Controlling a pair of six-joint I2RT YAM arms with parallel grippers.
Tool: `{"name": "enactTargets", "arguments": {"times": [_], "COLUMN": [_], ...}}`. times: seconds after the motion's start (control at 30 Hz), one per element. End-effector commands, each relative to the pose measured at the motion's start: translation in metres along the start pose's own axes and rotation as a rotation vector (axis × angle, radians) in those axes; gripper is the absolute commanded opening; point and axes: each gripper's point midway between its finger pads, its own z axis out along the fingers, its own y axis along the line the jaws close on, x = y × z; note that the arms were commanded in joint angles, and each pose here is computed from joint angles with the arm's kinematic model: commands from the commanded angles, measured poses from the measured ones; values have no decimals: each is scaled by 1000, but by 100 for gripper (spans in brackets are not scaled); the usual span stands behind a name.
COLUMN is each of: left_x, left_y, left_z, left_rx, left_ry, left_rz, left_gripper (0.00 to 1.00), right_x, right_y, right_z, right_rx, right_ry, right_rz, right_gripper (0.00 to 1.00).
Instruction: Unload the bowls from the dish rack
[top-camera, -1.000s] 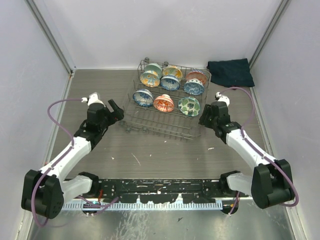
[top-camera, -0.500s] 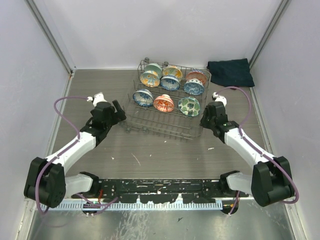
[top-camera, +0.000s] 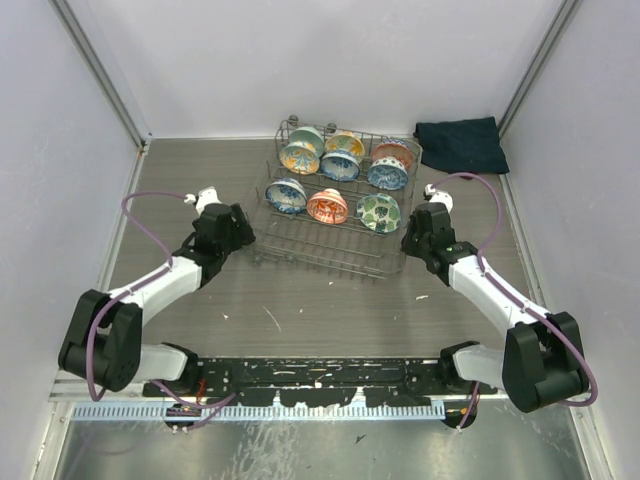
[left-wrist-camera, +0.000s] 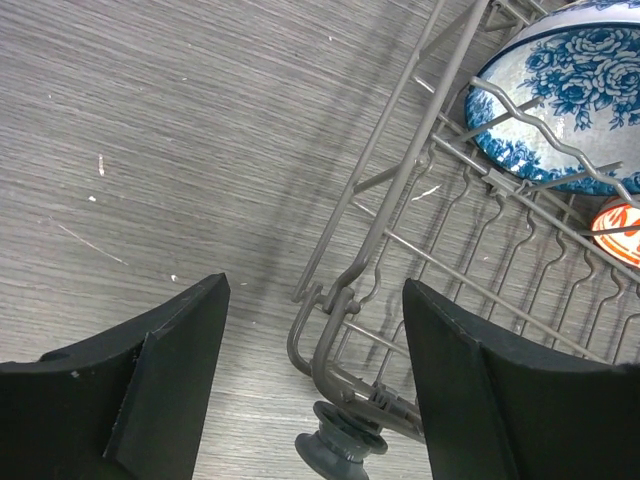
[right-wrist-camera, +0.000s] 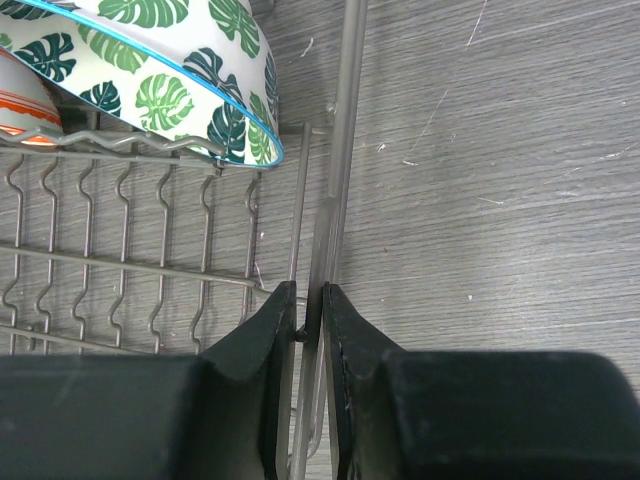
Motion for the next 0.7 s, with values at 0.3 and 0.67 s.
{"name": "enactTargets", "arguments": {"times": [0.3, 0.67], "left_x": [-17, -19], "left_y": [-15, -15], "left_z": [8, 7], "left_rx": [20, 23], "left_ry": [-66, -78], "left_rz": [-12, -15], "left_gripper": [58, 28], "right_x": [-19, -18], "right_y": [1, 1], "right_z": [-2, 1], "right_rx": [13, 13], "right_ry": [-47, -39], "right_rz": [-7, -12], "right_gripper": [9, 3]}}
